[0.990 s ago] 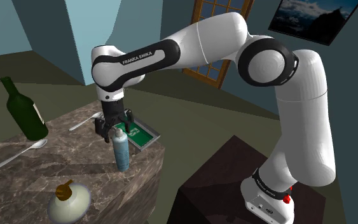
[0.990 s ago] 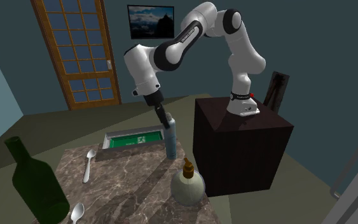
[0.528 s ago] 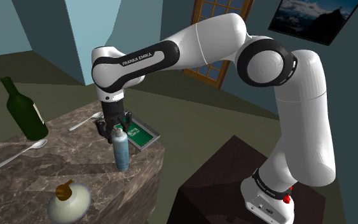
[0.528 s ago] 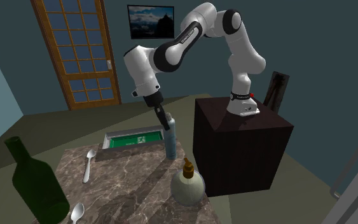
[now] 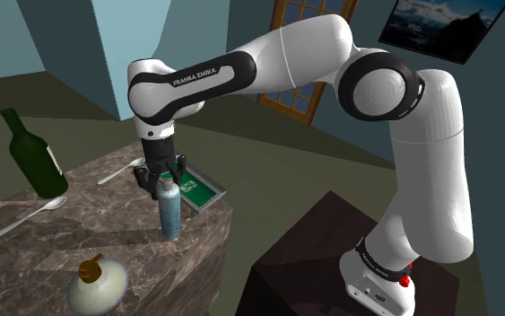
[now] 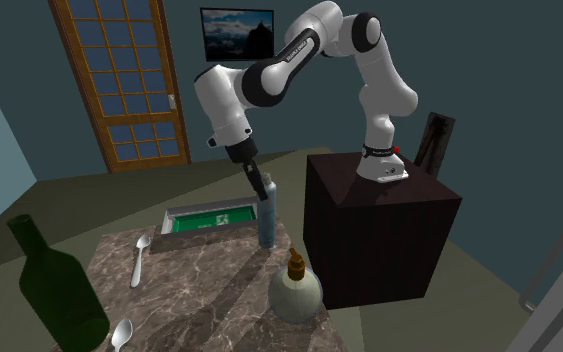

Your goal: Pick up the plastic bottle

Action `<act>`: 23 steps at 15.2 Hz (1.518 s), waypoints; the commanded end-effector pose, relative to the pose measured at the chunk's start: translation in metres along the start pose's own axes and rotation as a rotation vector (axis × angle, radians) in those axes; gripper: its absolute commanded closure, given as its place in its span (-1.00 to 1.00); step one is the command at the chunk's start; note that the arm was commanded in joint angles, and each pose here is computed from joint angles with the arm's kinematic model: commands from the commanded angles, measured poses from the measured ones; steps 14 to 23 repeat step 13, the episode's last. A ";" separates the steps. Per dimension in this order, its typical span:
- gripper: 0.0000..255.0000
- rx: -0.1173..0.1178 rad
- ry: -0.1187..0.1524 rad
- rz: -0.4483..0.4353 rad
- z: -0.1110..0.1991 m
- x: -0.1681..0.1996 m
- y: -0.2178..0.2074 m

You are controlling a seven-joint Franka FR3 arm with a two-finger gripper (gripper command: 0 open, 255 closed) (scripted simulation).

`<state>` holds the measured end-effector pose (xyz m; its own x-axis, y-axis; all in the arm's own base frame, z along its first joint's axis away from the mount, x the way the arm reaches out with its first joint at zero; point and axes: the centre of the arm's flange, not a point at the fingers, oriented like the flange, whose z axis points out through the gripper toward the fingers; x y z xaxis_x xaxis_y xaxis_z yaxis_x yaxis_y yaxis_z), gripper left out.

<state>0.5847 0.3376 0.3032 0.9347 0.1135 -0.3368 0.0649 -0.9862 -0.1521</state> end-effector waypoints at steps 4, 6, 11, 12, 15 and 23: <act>1.00 0.000 0.000 0.000 -0.025 -0.008 -0.004; 1.00 0.000 0.000 0.000 -0.034 -0.012 -0.005; 1.00 0.000 0.000 0.000 -0.059 -0.021 -0.009; 1.00 0.000 0.000 0.000 -0.060 -0.021 -0.009; 1.00 0.000 0.000 0.000 -0.060 -0.021 -0.009; 1.00 0.000 0.000 0.000 -0.060 -0.021 -0.009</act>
